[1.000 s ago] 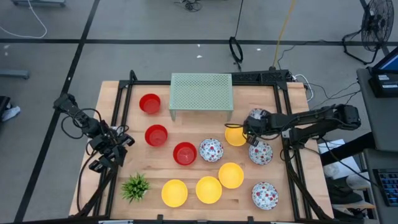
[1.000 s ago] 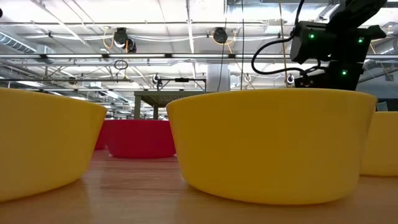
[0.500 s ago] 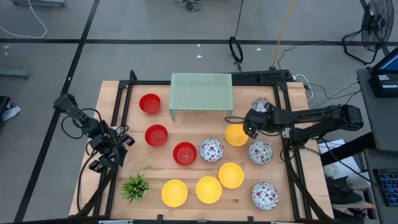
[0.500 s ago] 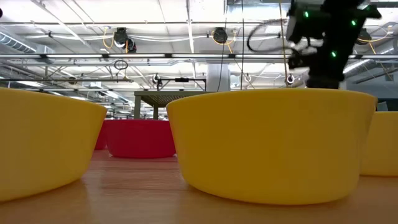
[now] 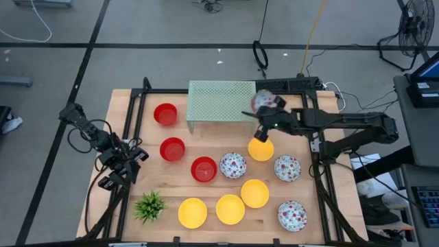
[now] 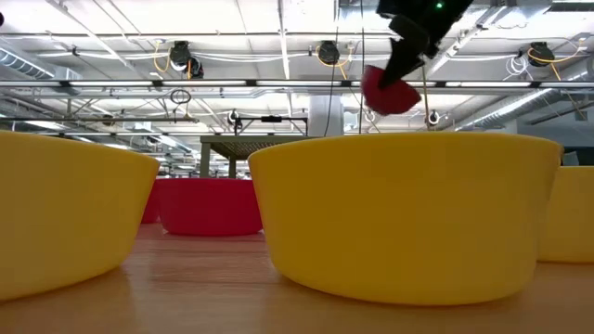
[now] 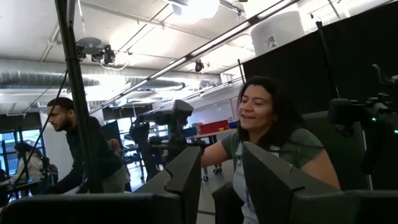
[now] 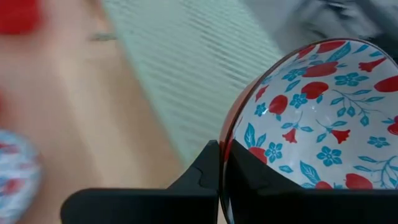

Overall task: Pick & Place Mini bowls
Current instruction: Put the red patterned bowl on the shelf

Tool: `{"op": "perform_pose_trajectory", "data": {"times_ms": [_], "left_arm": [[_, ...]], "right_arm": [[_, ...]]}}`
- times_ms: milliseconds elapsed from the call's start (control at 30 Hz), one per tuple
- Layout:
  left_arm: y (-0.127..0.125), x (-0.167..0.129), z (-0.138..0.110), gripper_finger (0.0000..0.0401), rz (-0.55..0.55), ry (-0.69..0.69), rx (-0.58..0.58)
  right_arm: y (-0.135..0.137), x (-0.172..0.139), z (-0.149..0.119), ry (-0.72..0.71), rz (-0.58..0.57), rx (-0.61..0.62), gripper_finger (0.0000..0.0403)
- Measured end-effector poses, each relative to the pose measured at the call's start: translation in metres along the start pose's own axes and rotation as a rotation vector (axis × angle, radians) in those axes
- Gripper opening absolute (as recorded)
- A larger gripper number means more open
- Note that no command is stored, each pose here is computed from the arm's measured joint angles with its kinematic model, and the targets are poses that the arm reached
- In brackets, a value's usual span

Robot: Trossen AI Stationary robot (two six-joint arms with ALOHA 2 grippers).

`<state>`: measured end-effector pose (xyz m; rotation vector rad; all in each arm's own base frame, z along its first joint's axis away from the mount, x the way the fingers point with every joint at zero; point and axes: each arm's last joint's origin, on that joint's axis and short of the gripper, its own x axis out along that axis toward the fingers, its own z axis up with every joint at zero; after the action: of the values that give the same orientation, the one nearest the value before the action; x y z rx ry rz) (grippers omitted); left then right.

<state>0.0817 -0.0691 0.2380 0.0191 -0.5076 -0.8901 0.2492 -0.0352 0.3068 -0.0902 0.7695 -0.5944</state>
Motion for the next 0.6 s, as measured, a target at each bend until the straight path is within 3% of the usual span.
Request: {"op": "perform_pose_trajectory", "data": {"times_ms": [100,267,600], "left_arm": [[0.000,0.000,0.000,0.0122,0.000,0.001,0.000],[0.000,0.000,0.000,0.0122,0.000,0.000,0.000],[0.000,0.000,0.000,0.0122,0.000,0.000,0.000]], "right_arm": [[0.009,0.017,0.006,0.038,0.076,-0.040,0.0001],[0.009,0.041,0.014,0.150,0.052,-0.141,0.0001],[-0.029,0.079,0.033,0.200,-0.037,-0.175,0.0000]]}}
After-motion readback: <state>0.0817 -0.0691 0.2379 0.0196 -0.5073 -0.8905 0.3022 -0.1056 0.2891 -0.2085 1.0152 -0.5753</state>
